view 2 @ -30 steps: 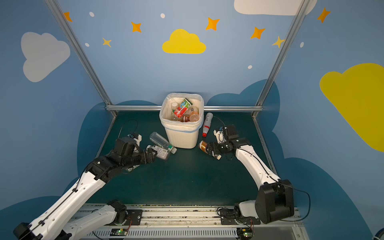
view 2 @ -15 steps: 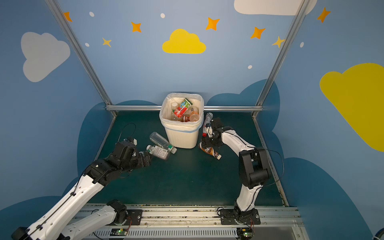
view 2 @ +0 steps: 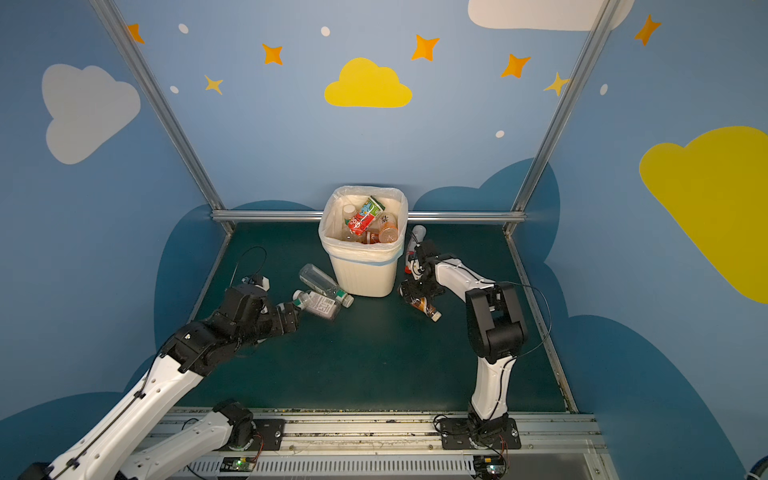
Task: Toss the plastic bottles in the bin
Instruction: 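Withdraw the left gripper while right gripper lowers onto the brown Nescafe bottle, then lift the Nescafe bottle with the right gripper over the bin and release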
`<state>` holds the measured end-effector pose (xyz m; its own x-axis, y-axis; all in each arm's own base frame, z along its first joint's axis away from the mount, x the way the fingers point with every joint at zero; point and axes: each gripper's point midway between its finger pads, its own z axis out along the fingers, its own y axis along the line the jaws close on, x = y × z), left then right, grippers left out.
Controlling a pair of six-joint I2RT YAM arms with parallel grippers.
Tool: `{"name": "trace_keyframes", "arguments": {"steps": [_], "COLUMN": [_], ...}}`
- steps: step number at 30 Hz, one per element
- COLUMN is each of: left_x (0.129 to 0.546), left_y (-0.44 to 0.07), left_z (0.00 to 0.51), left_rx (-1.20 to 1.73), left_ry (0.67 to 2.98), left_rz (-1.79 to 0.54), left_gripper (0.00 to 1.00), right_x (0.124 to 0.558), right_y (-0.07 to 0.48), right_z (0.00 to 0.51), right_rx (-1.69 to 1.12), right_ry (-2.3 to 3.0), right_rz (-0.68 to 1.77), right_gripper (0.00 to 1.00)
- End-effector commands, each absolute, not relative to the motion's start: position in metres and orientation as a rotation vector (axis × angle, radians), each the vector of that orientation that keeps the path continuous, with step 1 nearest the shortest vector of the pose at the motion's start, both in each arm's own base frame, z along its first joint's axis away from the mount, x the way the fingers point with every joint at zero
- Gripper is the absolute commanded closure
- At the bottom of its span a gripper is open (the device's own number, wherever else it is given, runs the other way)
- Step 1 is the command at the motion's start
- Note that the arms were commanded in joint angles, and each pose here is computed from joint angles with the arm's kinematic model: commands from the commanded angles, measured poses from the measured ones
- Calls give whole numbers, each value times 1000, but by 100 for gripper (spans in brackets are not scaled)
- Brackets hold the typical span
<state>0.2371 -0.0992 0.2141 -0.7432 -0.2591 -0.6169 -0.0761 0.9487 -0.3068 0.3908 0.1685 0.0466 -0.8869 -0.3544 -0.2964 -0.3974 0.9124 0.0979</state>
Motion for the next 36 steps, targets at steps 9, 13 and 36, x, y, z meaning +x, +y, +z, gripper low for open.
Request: {"name": "trace_keyframes", "arguments": {"steps": [9,13,36], "left_x": [240,239,251], "left_y": [-97,-96,-99], "left_z": [215,215,225], "left_rx": [-227,-225,-249], "left_ry": [2394,2397,2405], "left_rz": [-317,-310,-308], "left_gripper": [1,0,1], "right_x": [386,379,384], "right_y": [163,158,272], "right_z": [39,51,435], "right_rx": [-442,-376,-616], "right_ry": [2885,2866,2025], "right_rz": [274,345,733], "right_gripper": [39,47,14]}}
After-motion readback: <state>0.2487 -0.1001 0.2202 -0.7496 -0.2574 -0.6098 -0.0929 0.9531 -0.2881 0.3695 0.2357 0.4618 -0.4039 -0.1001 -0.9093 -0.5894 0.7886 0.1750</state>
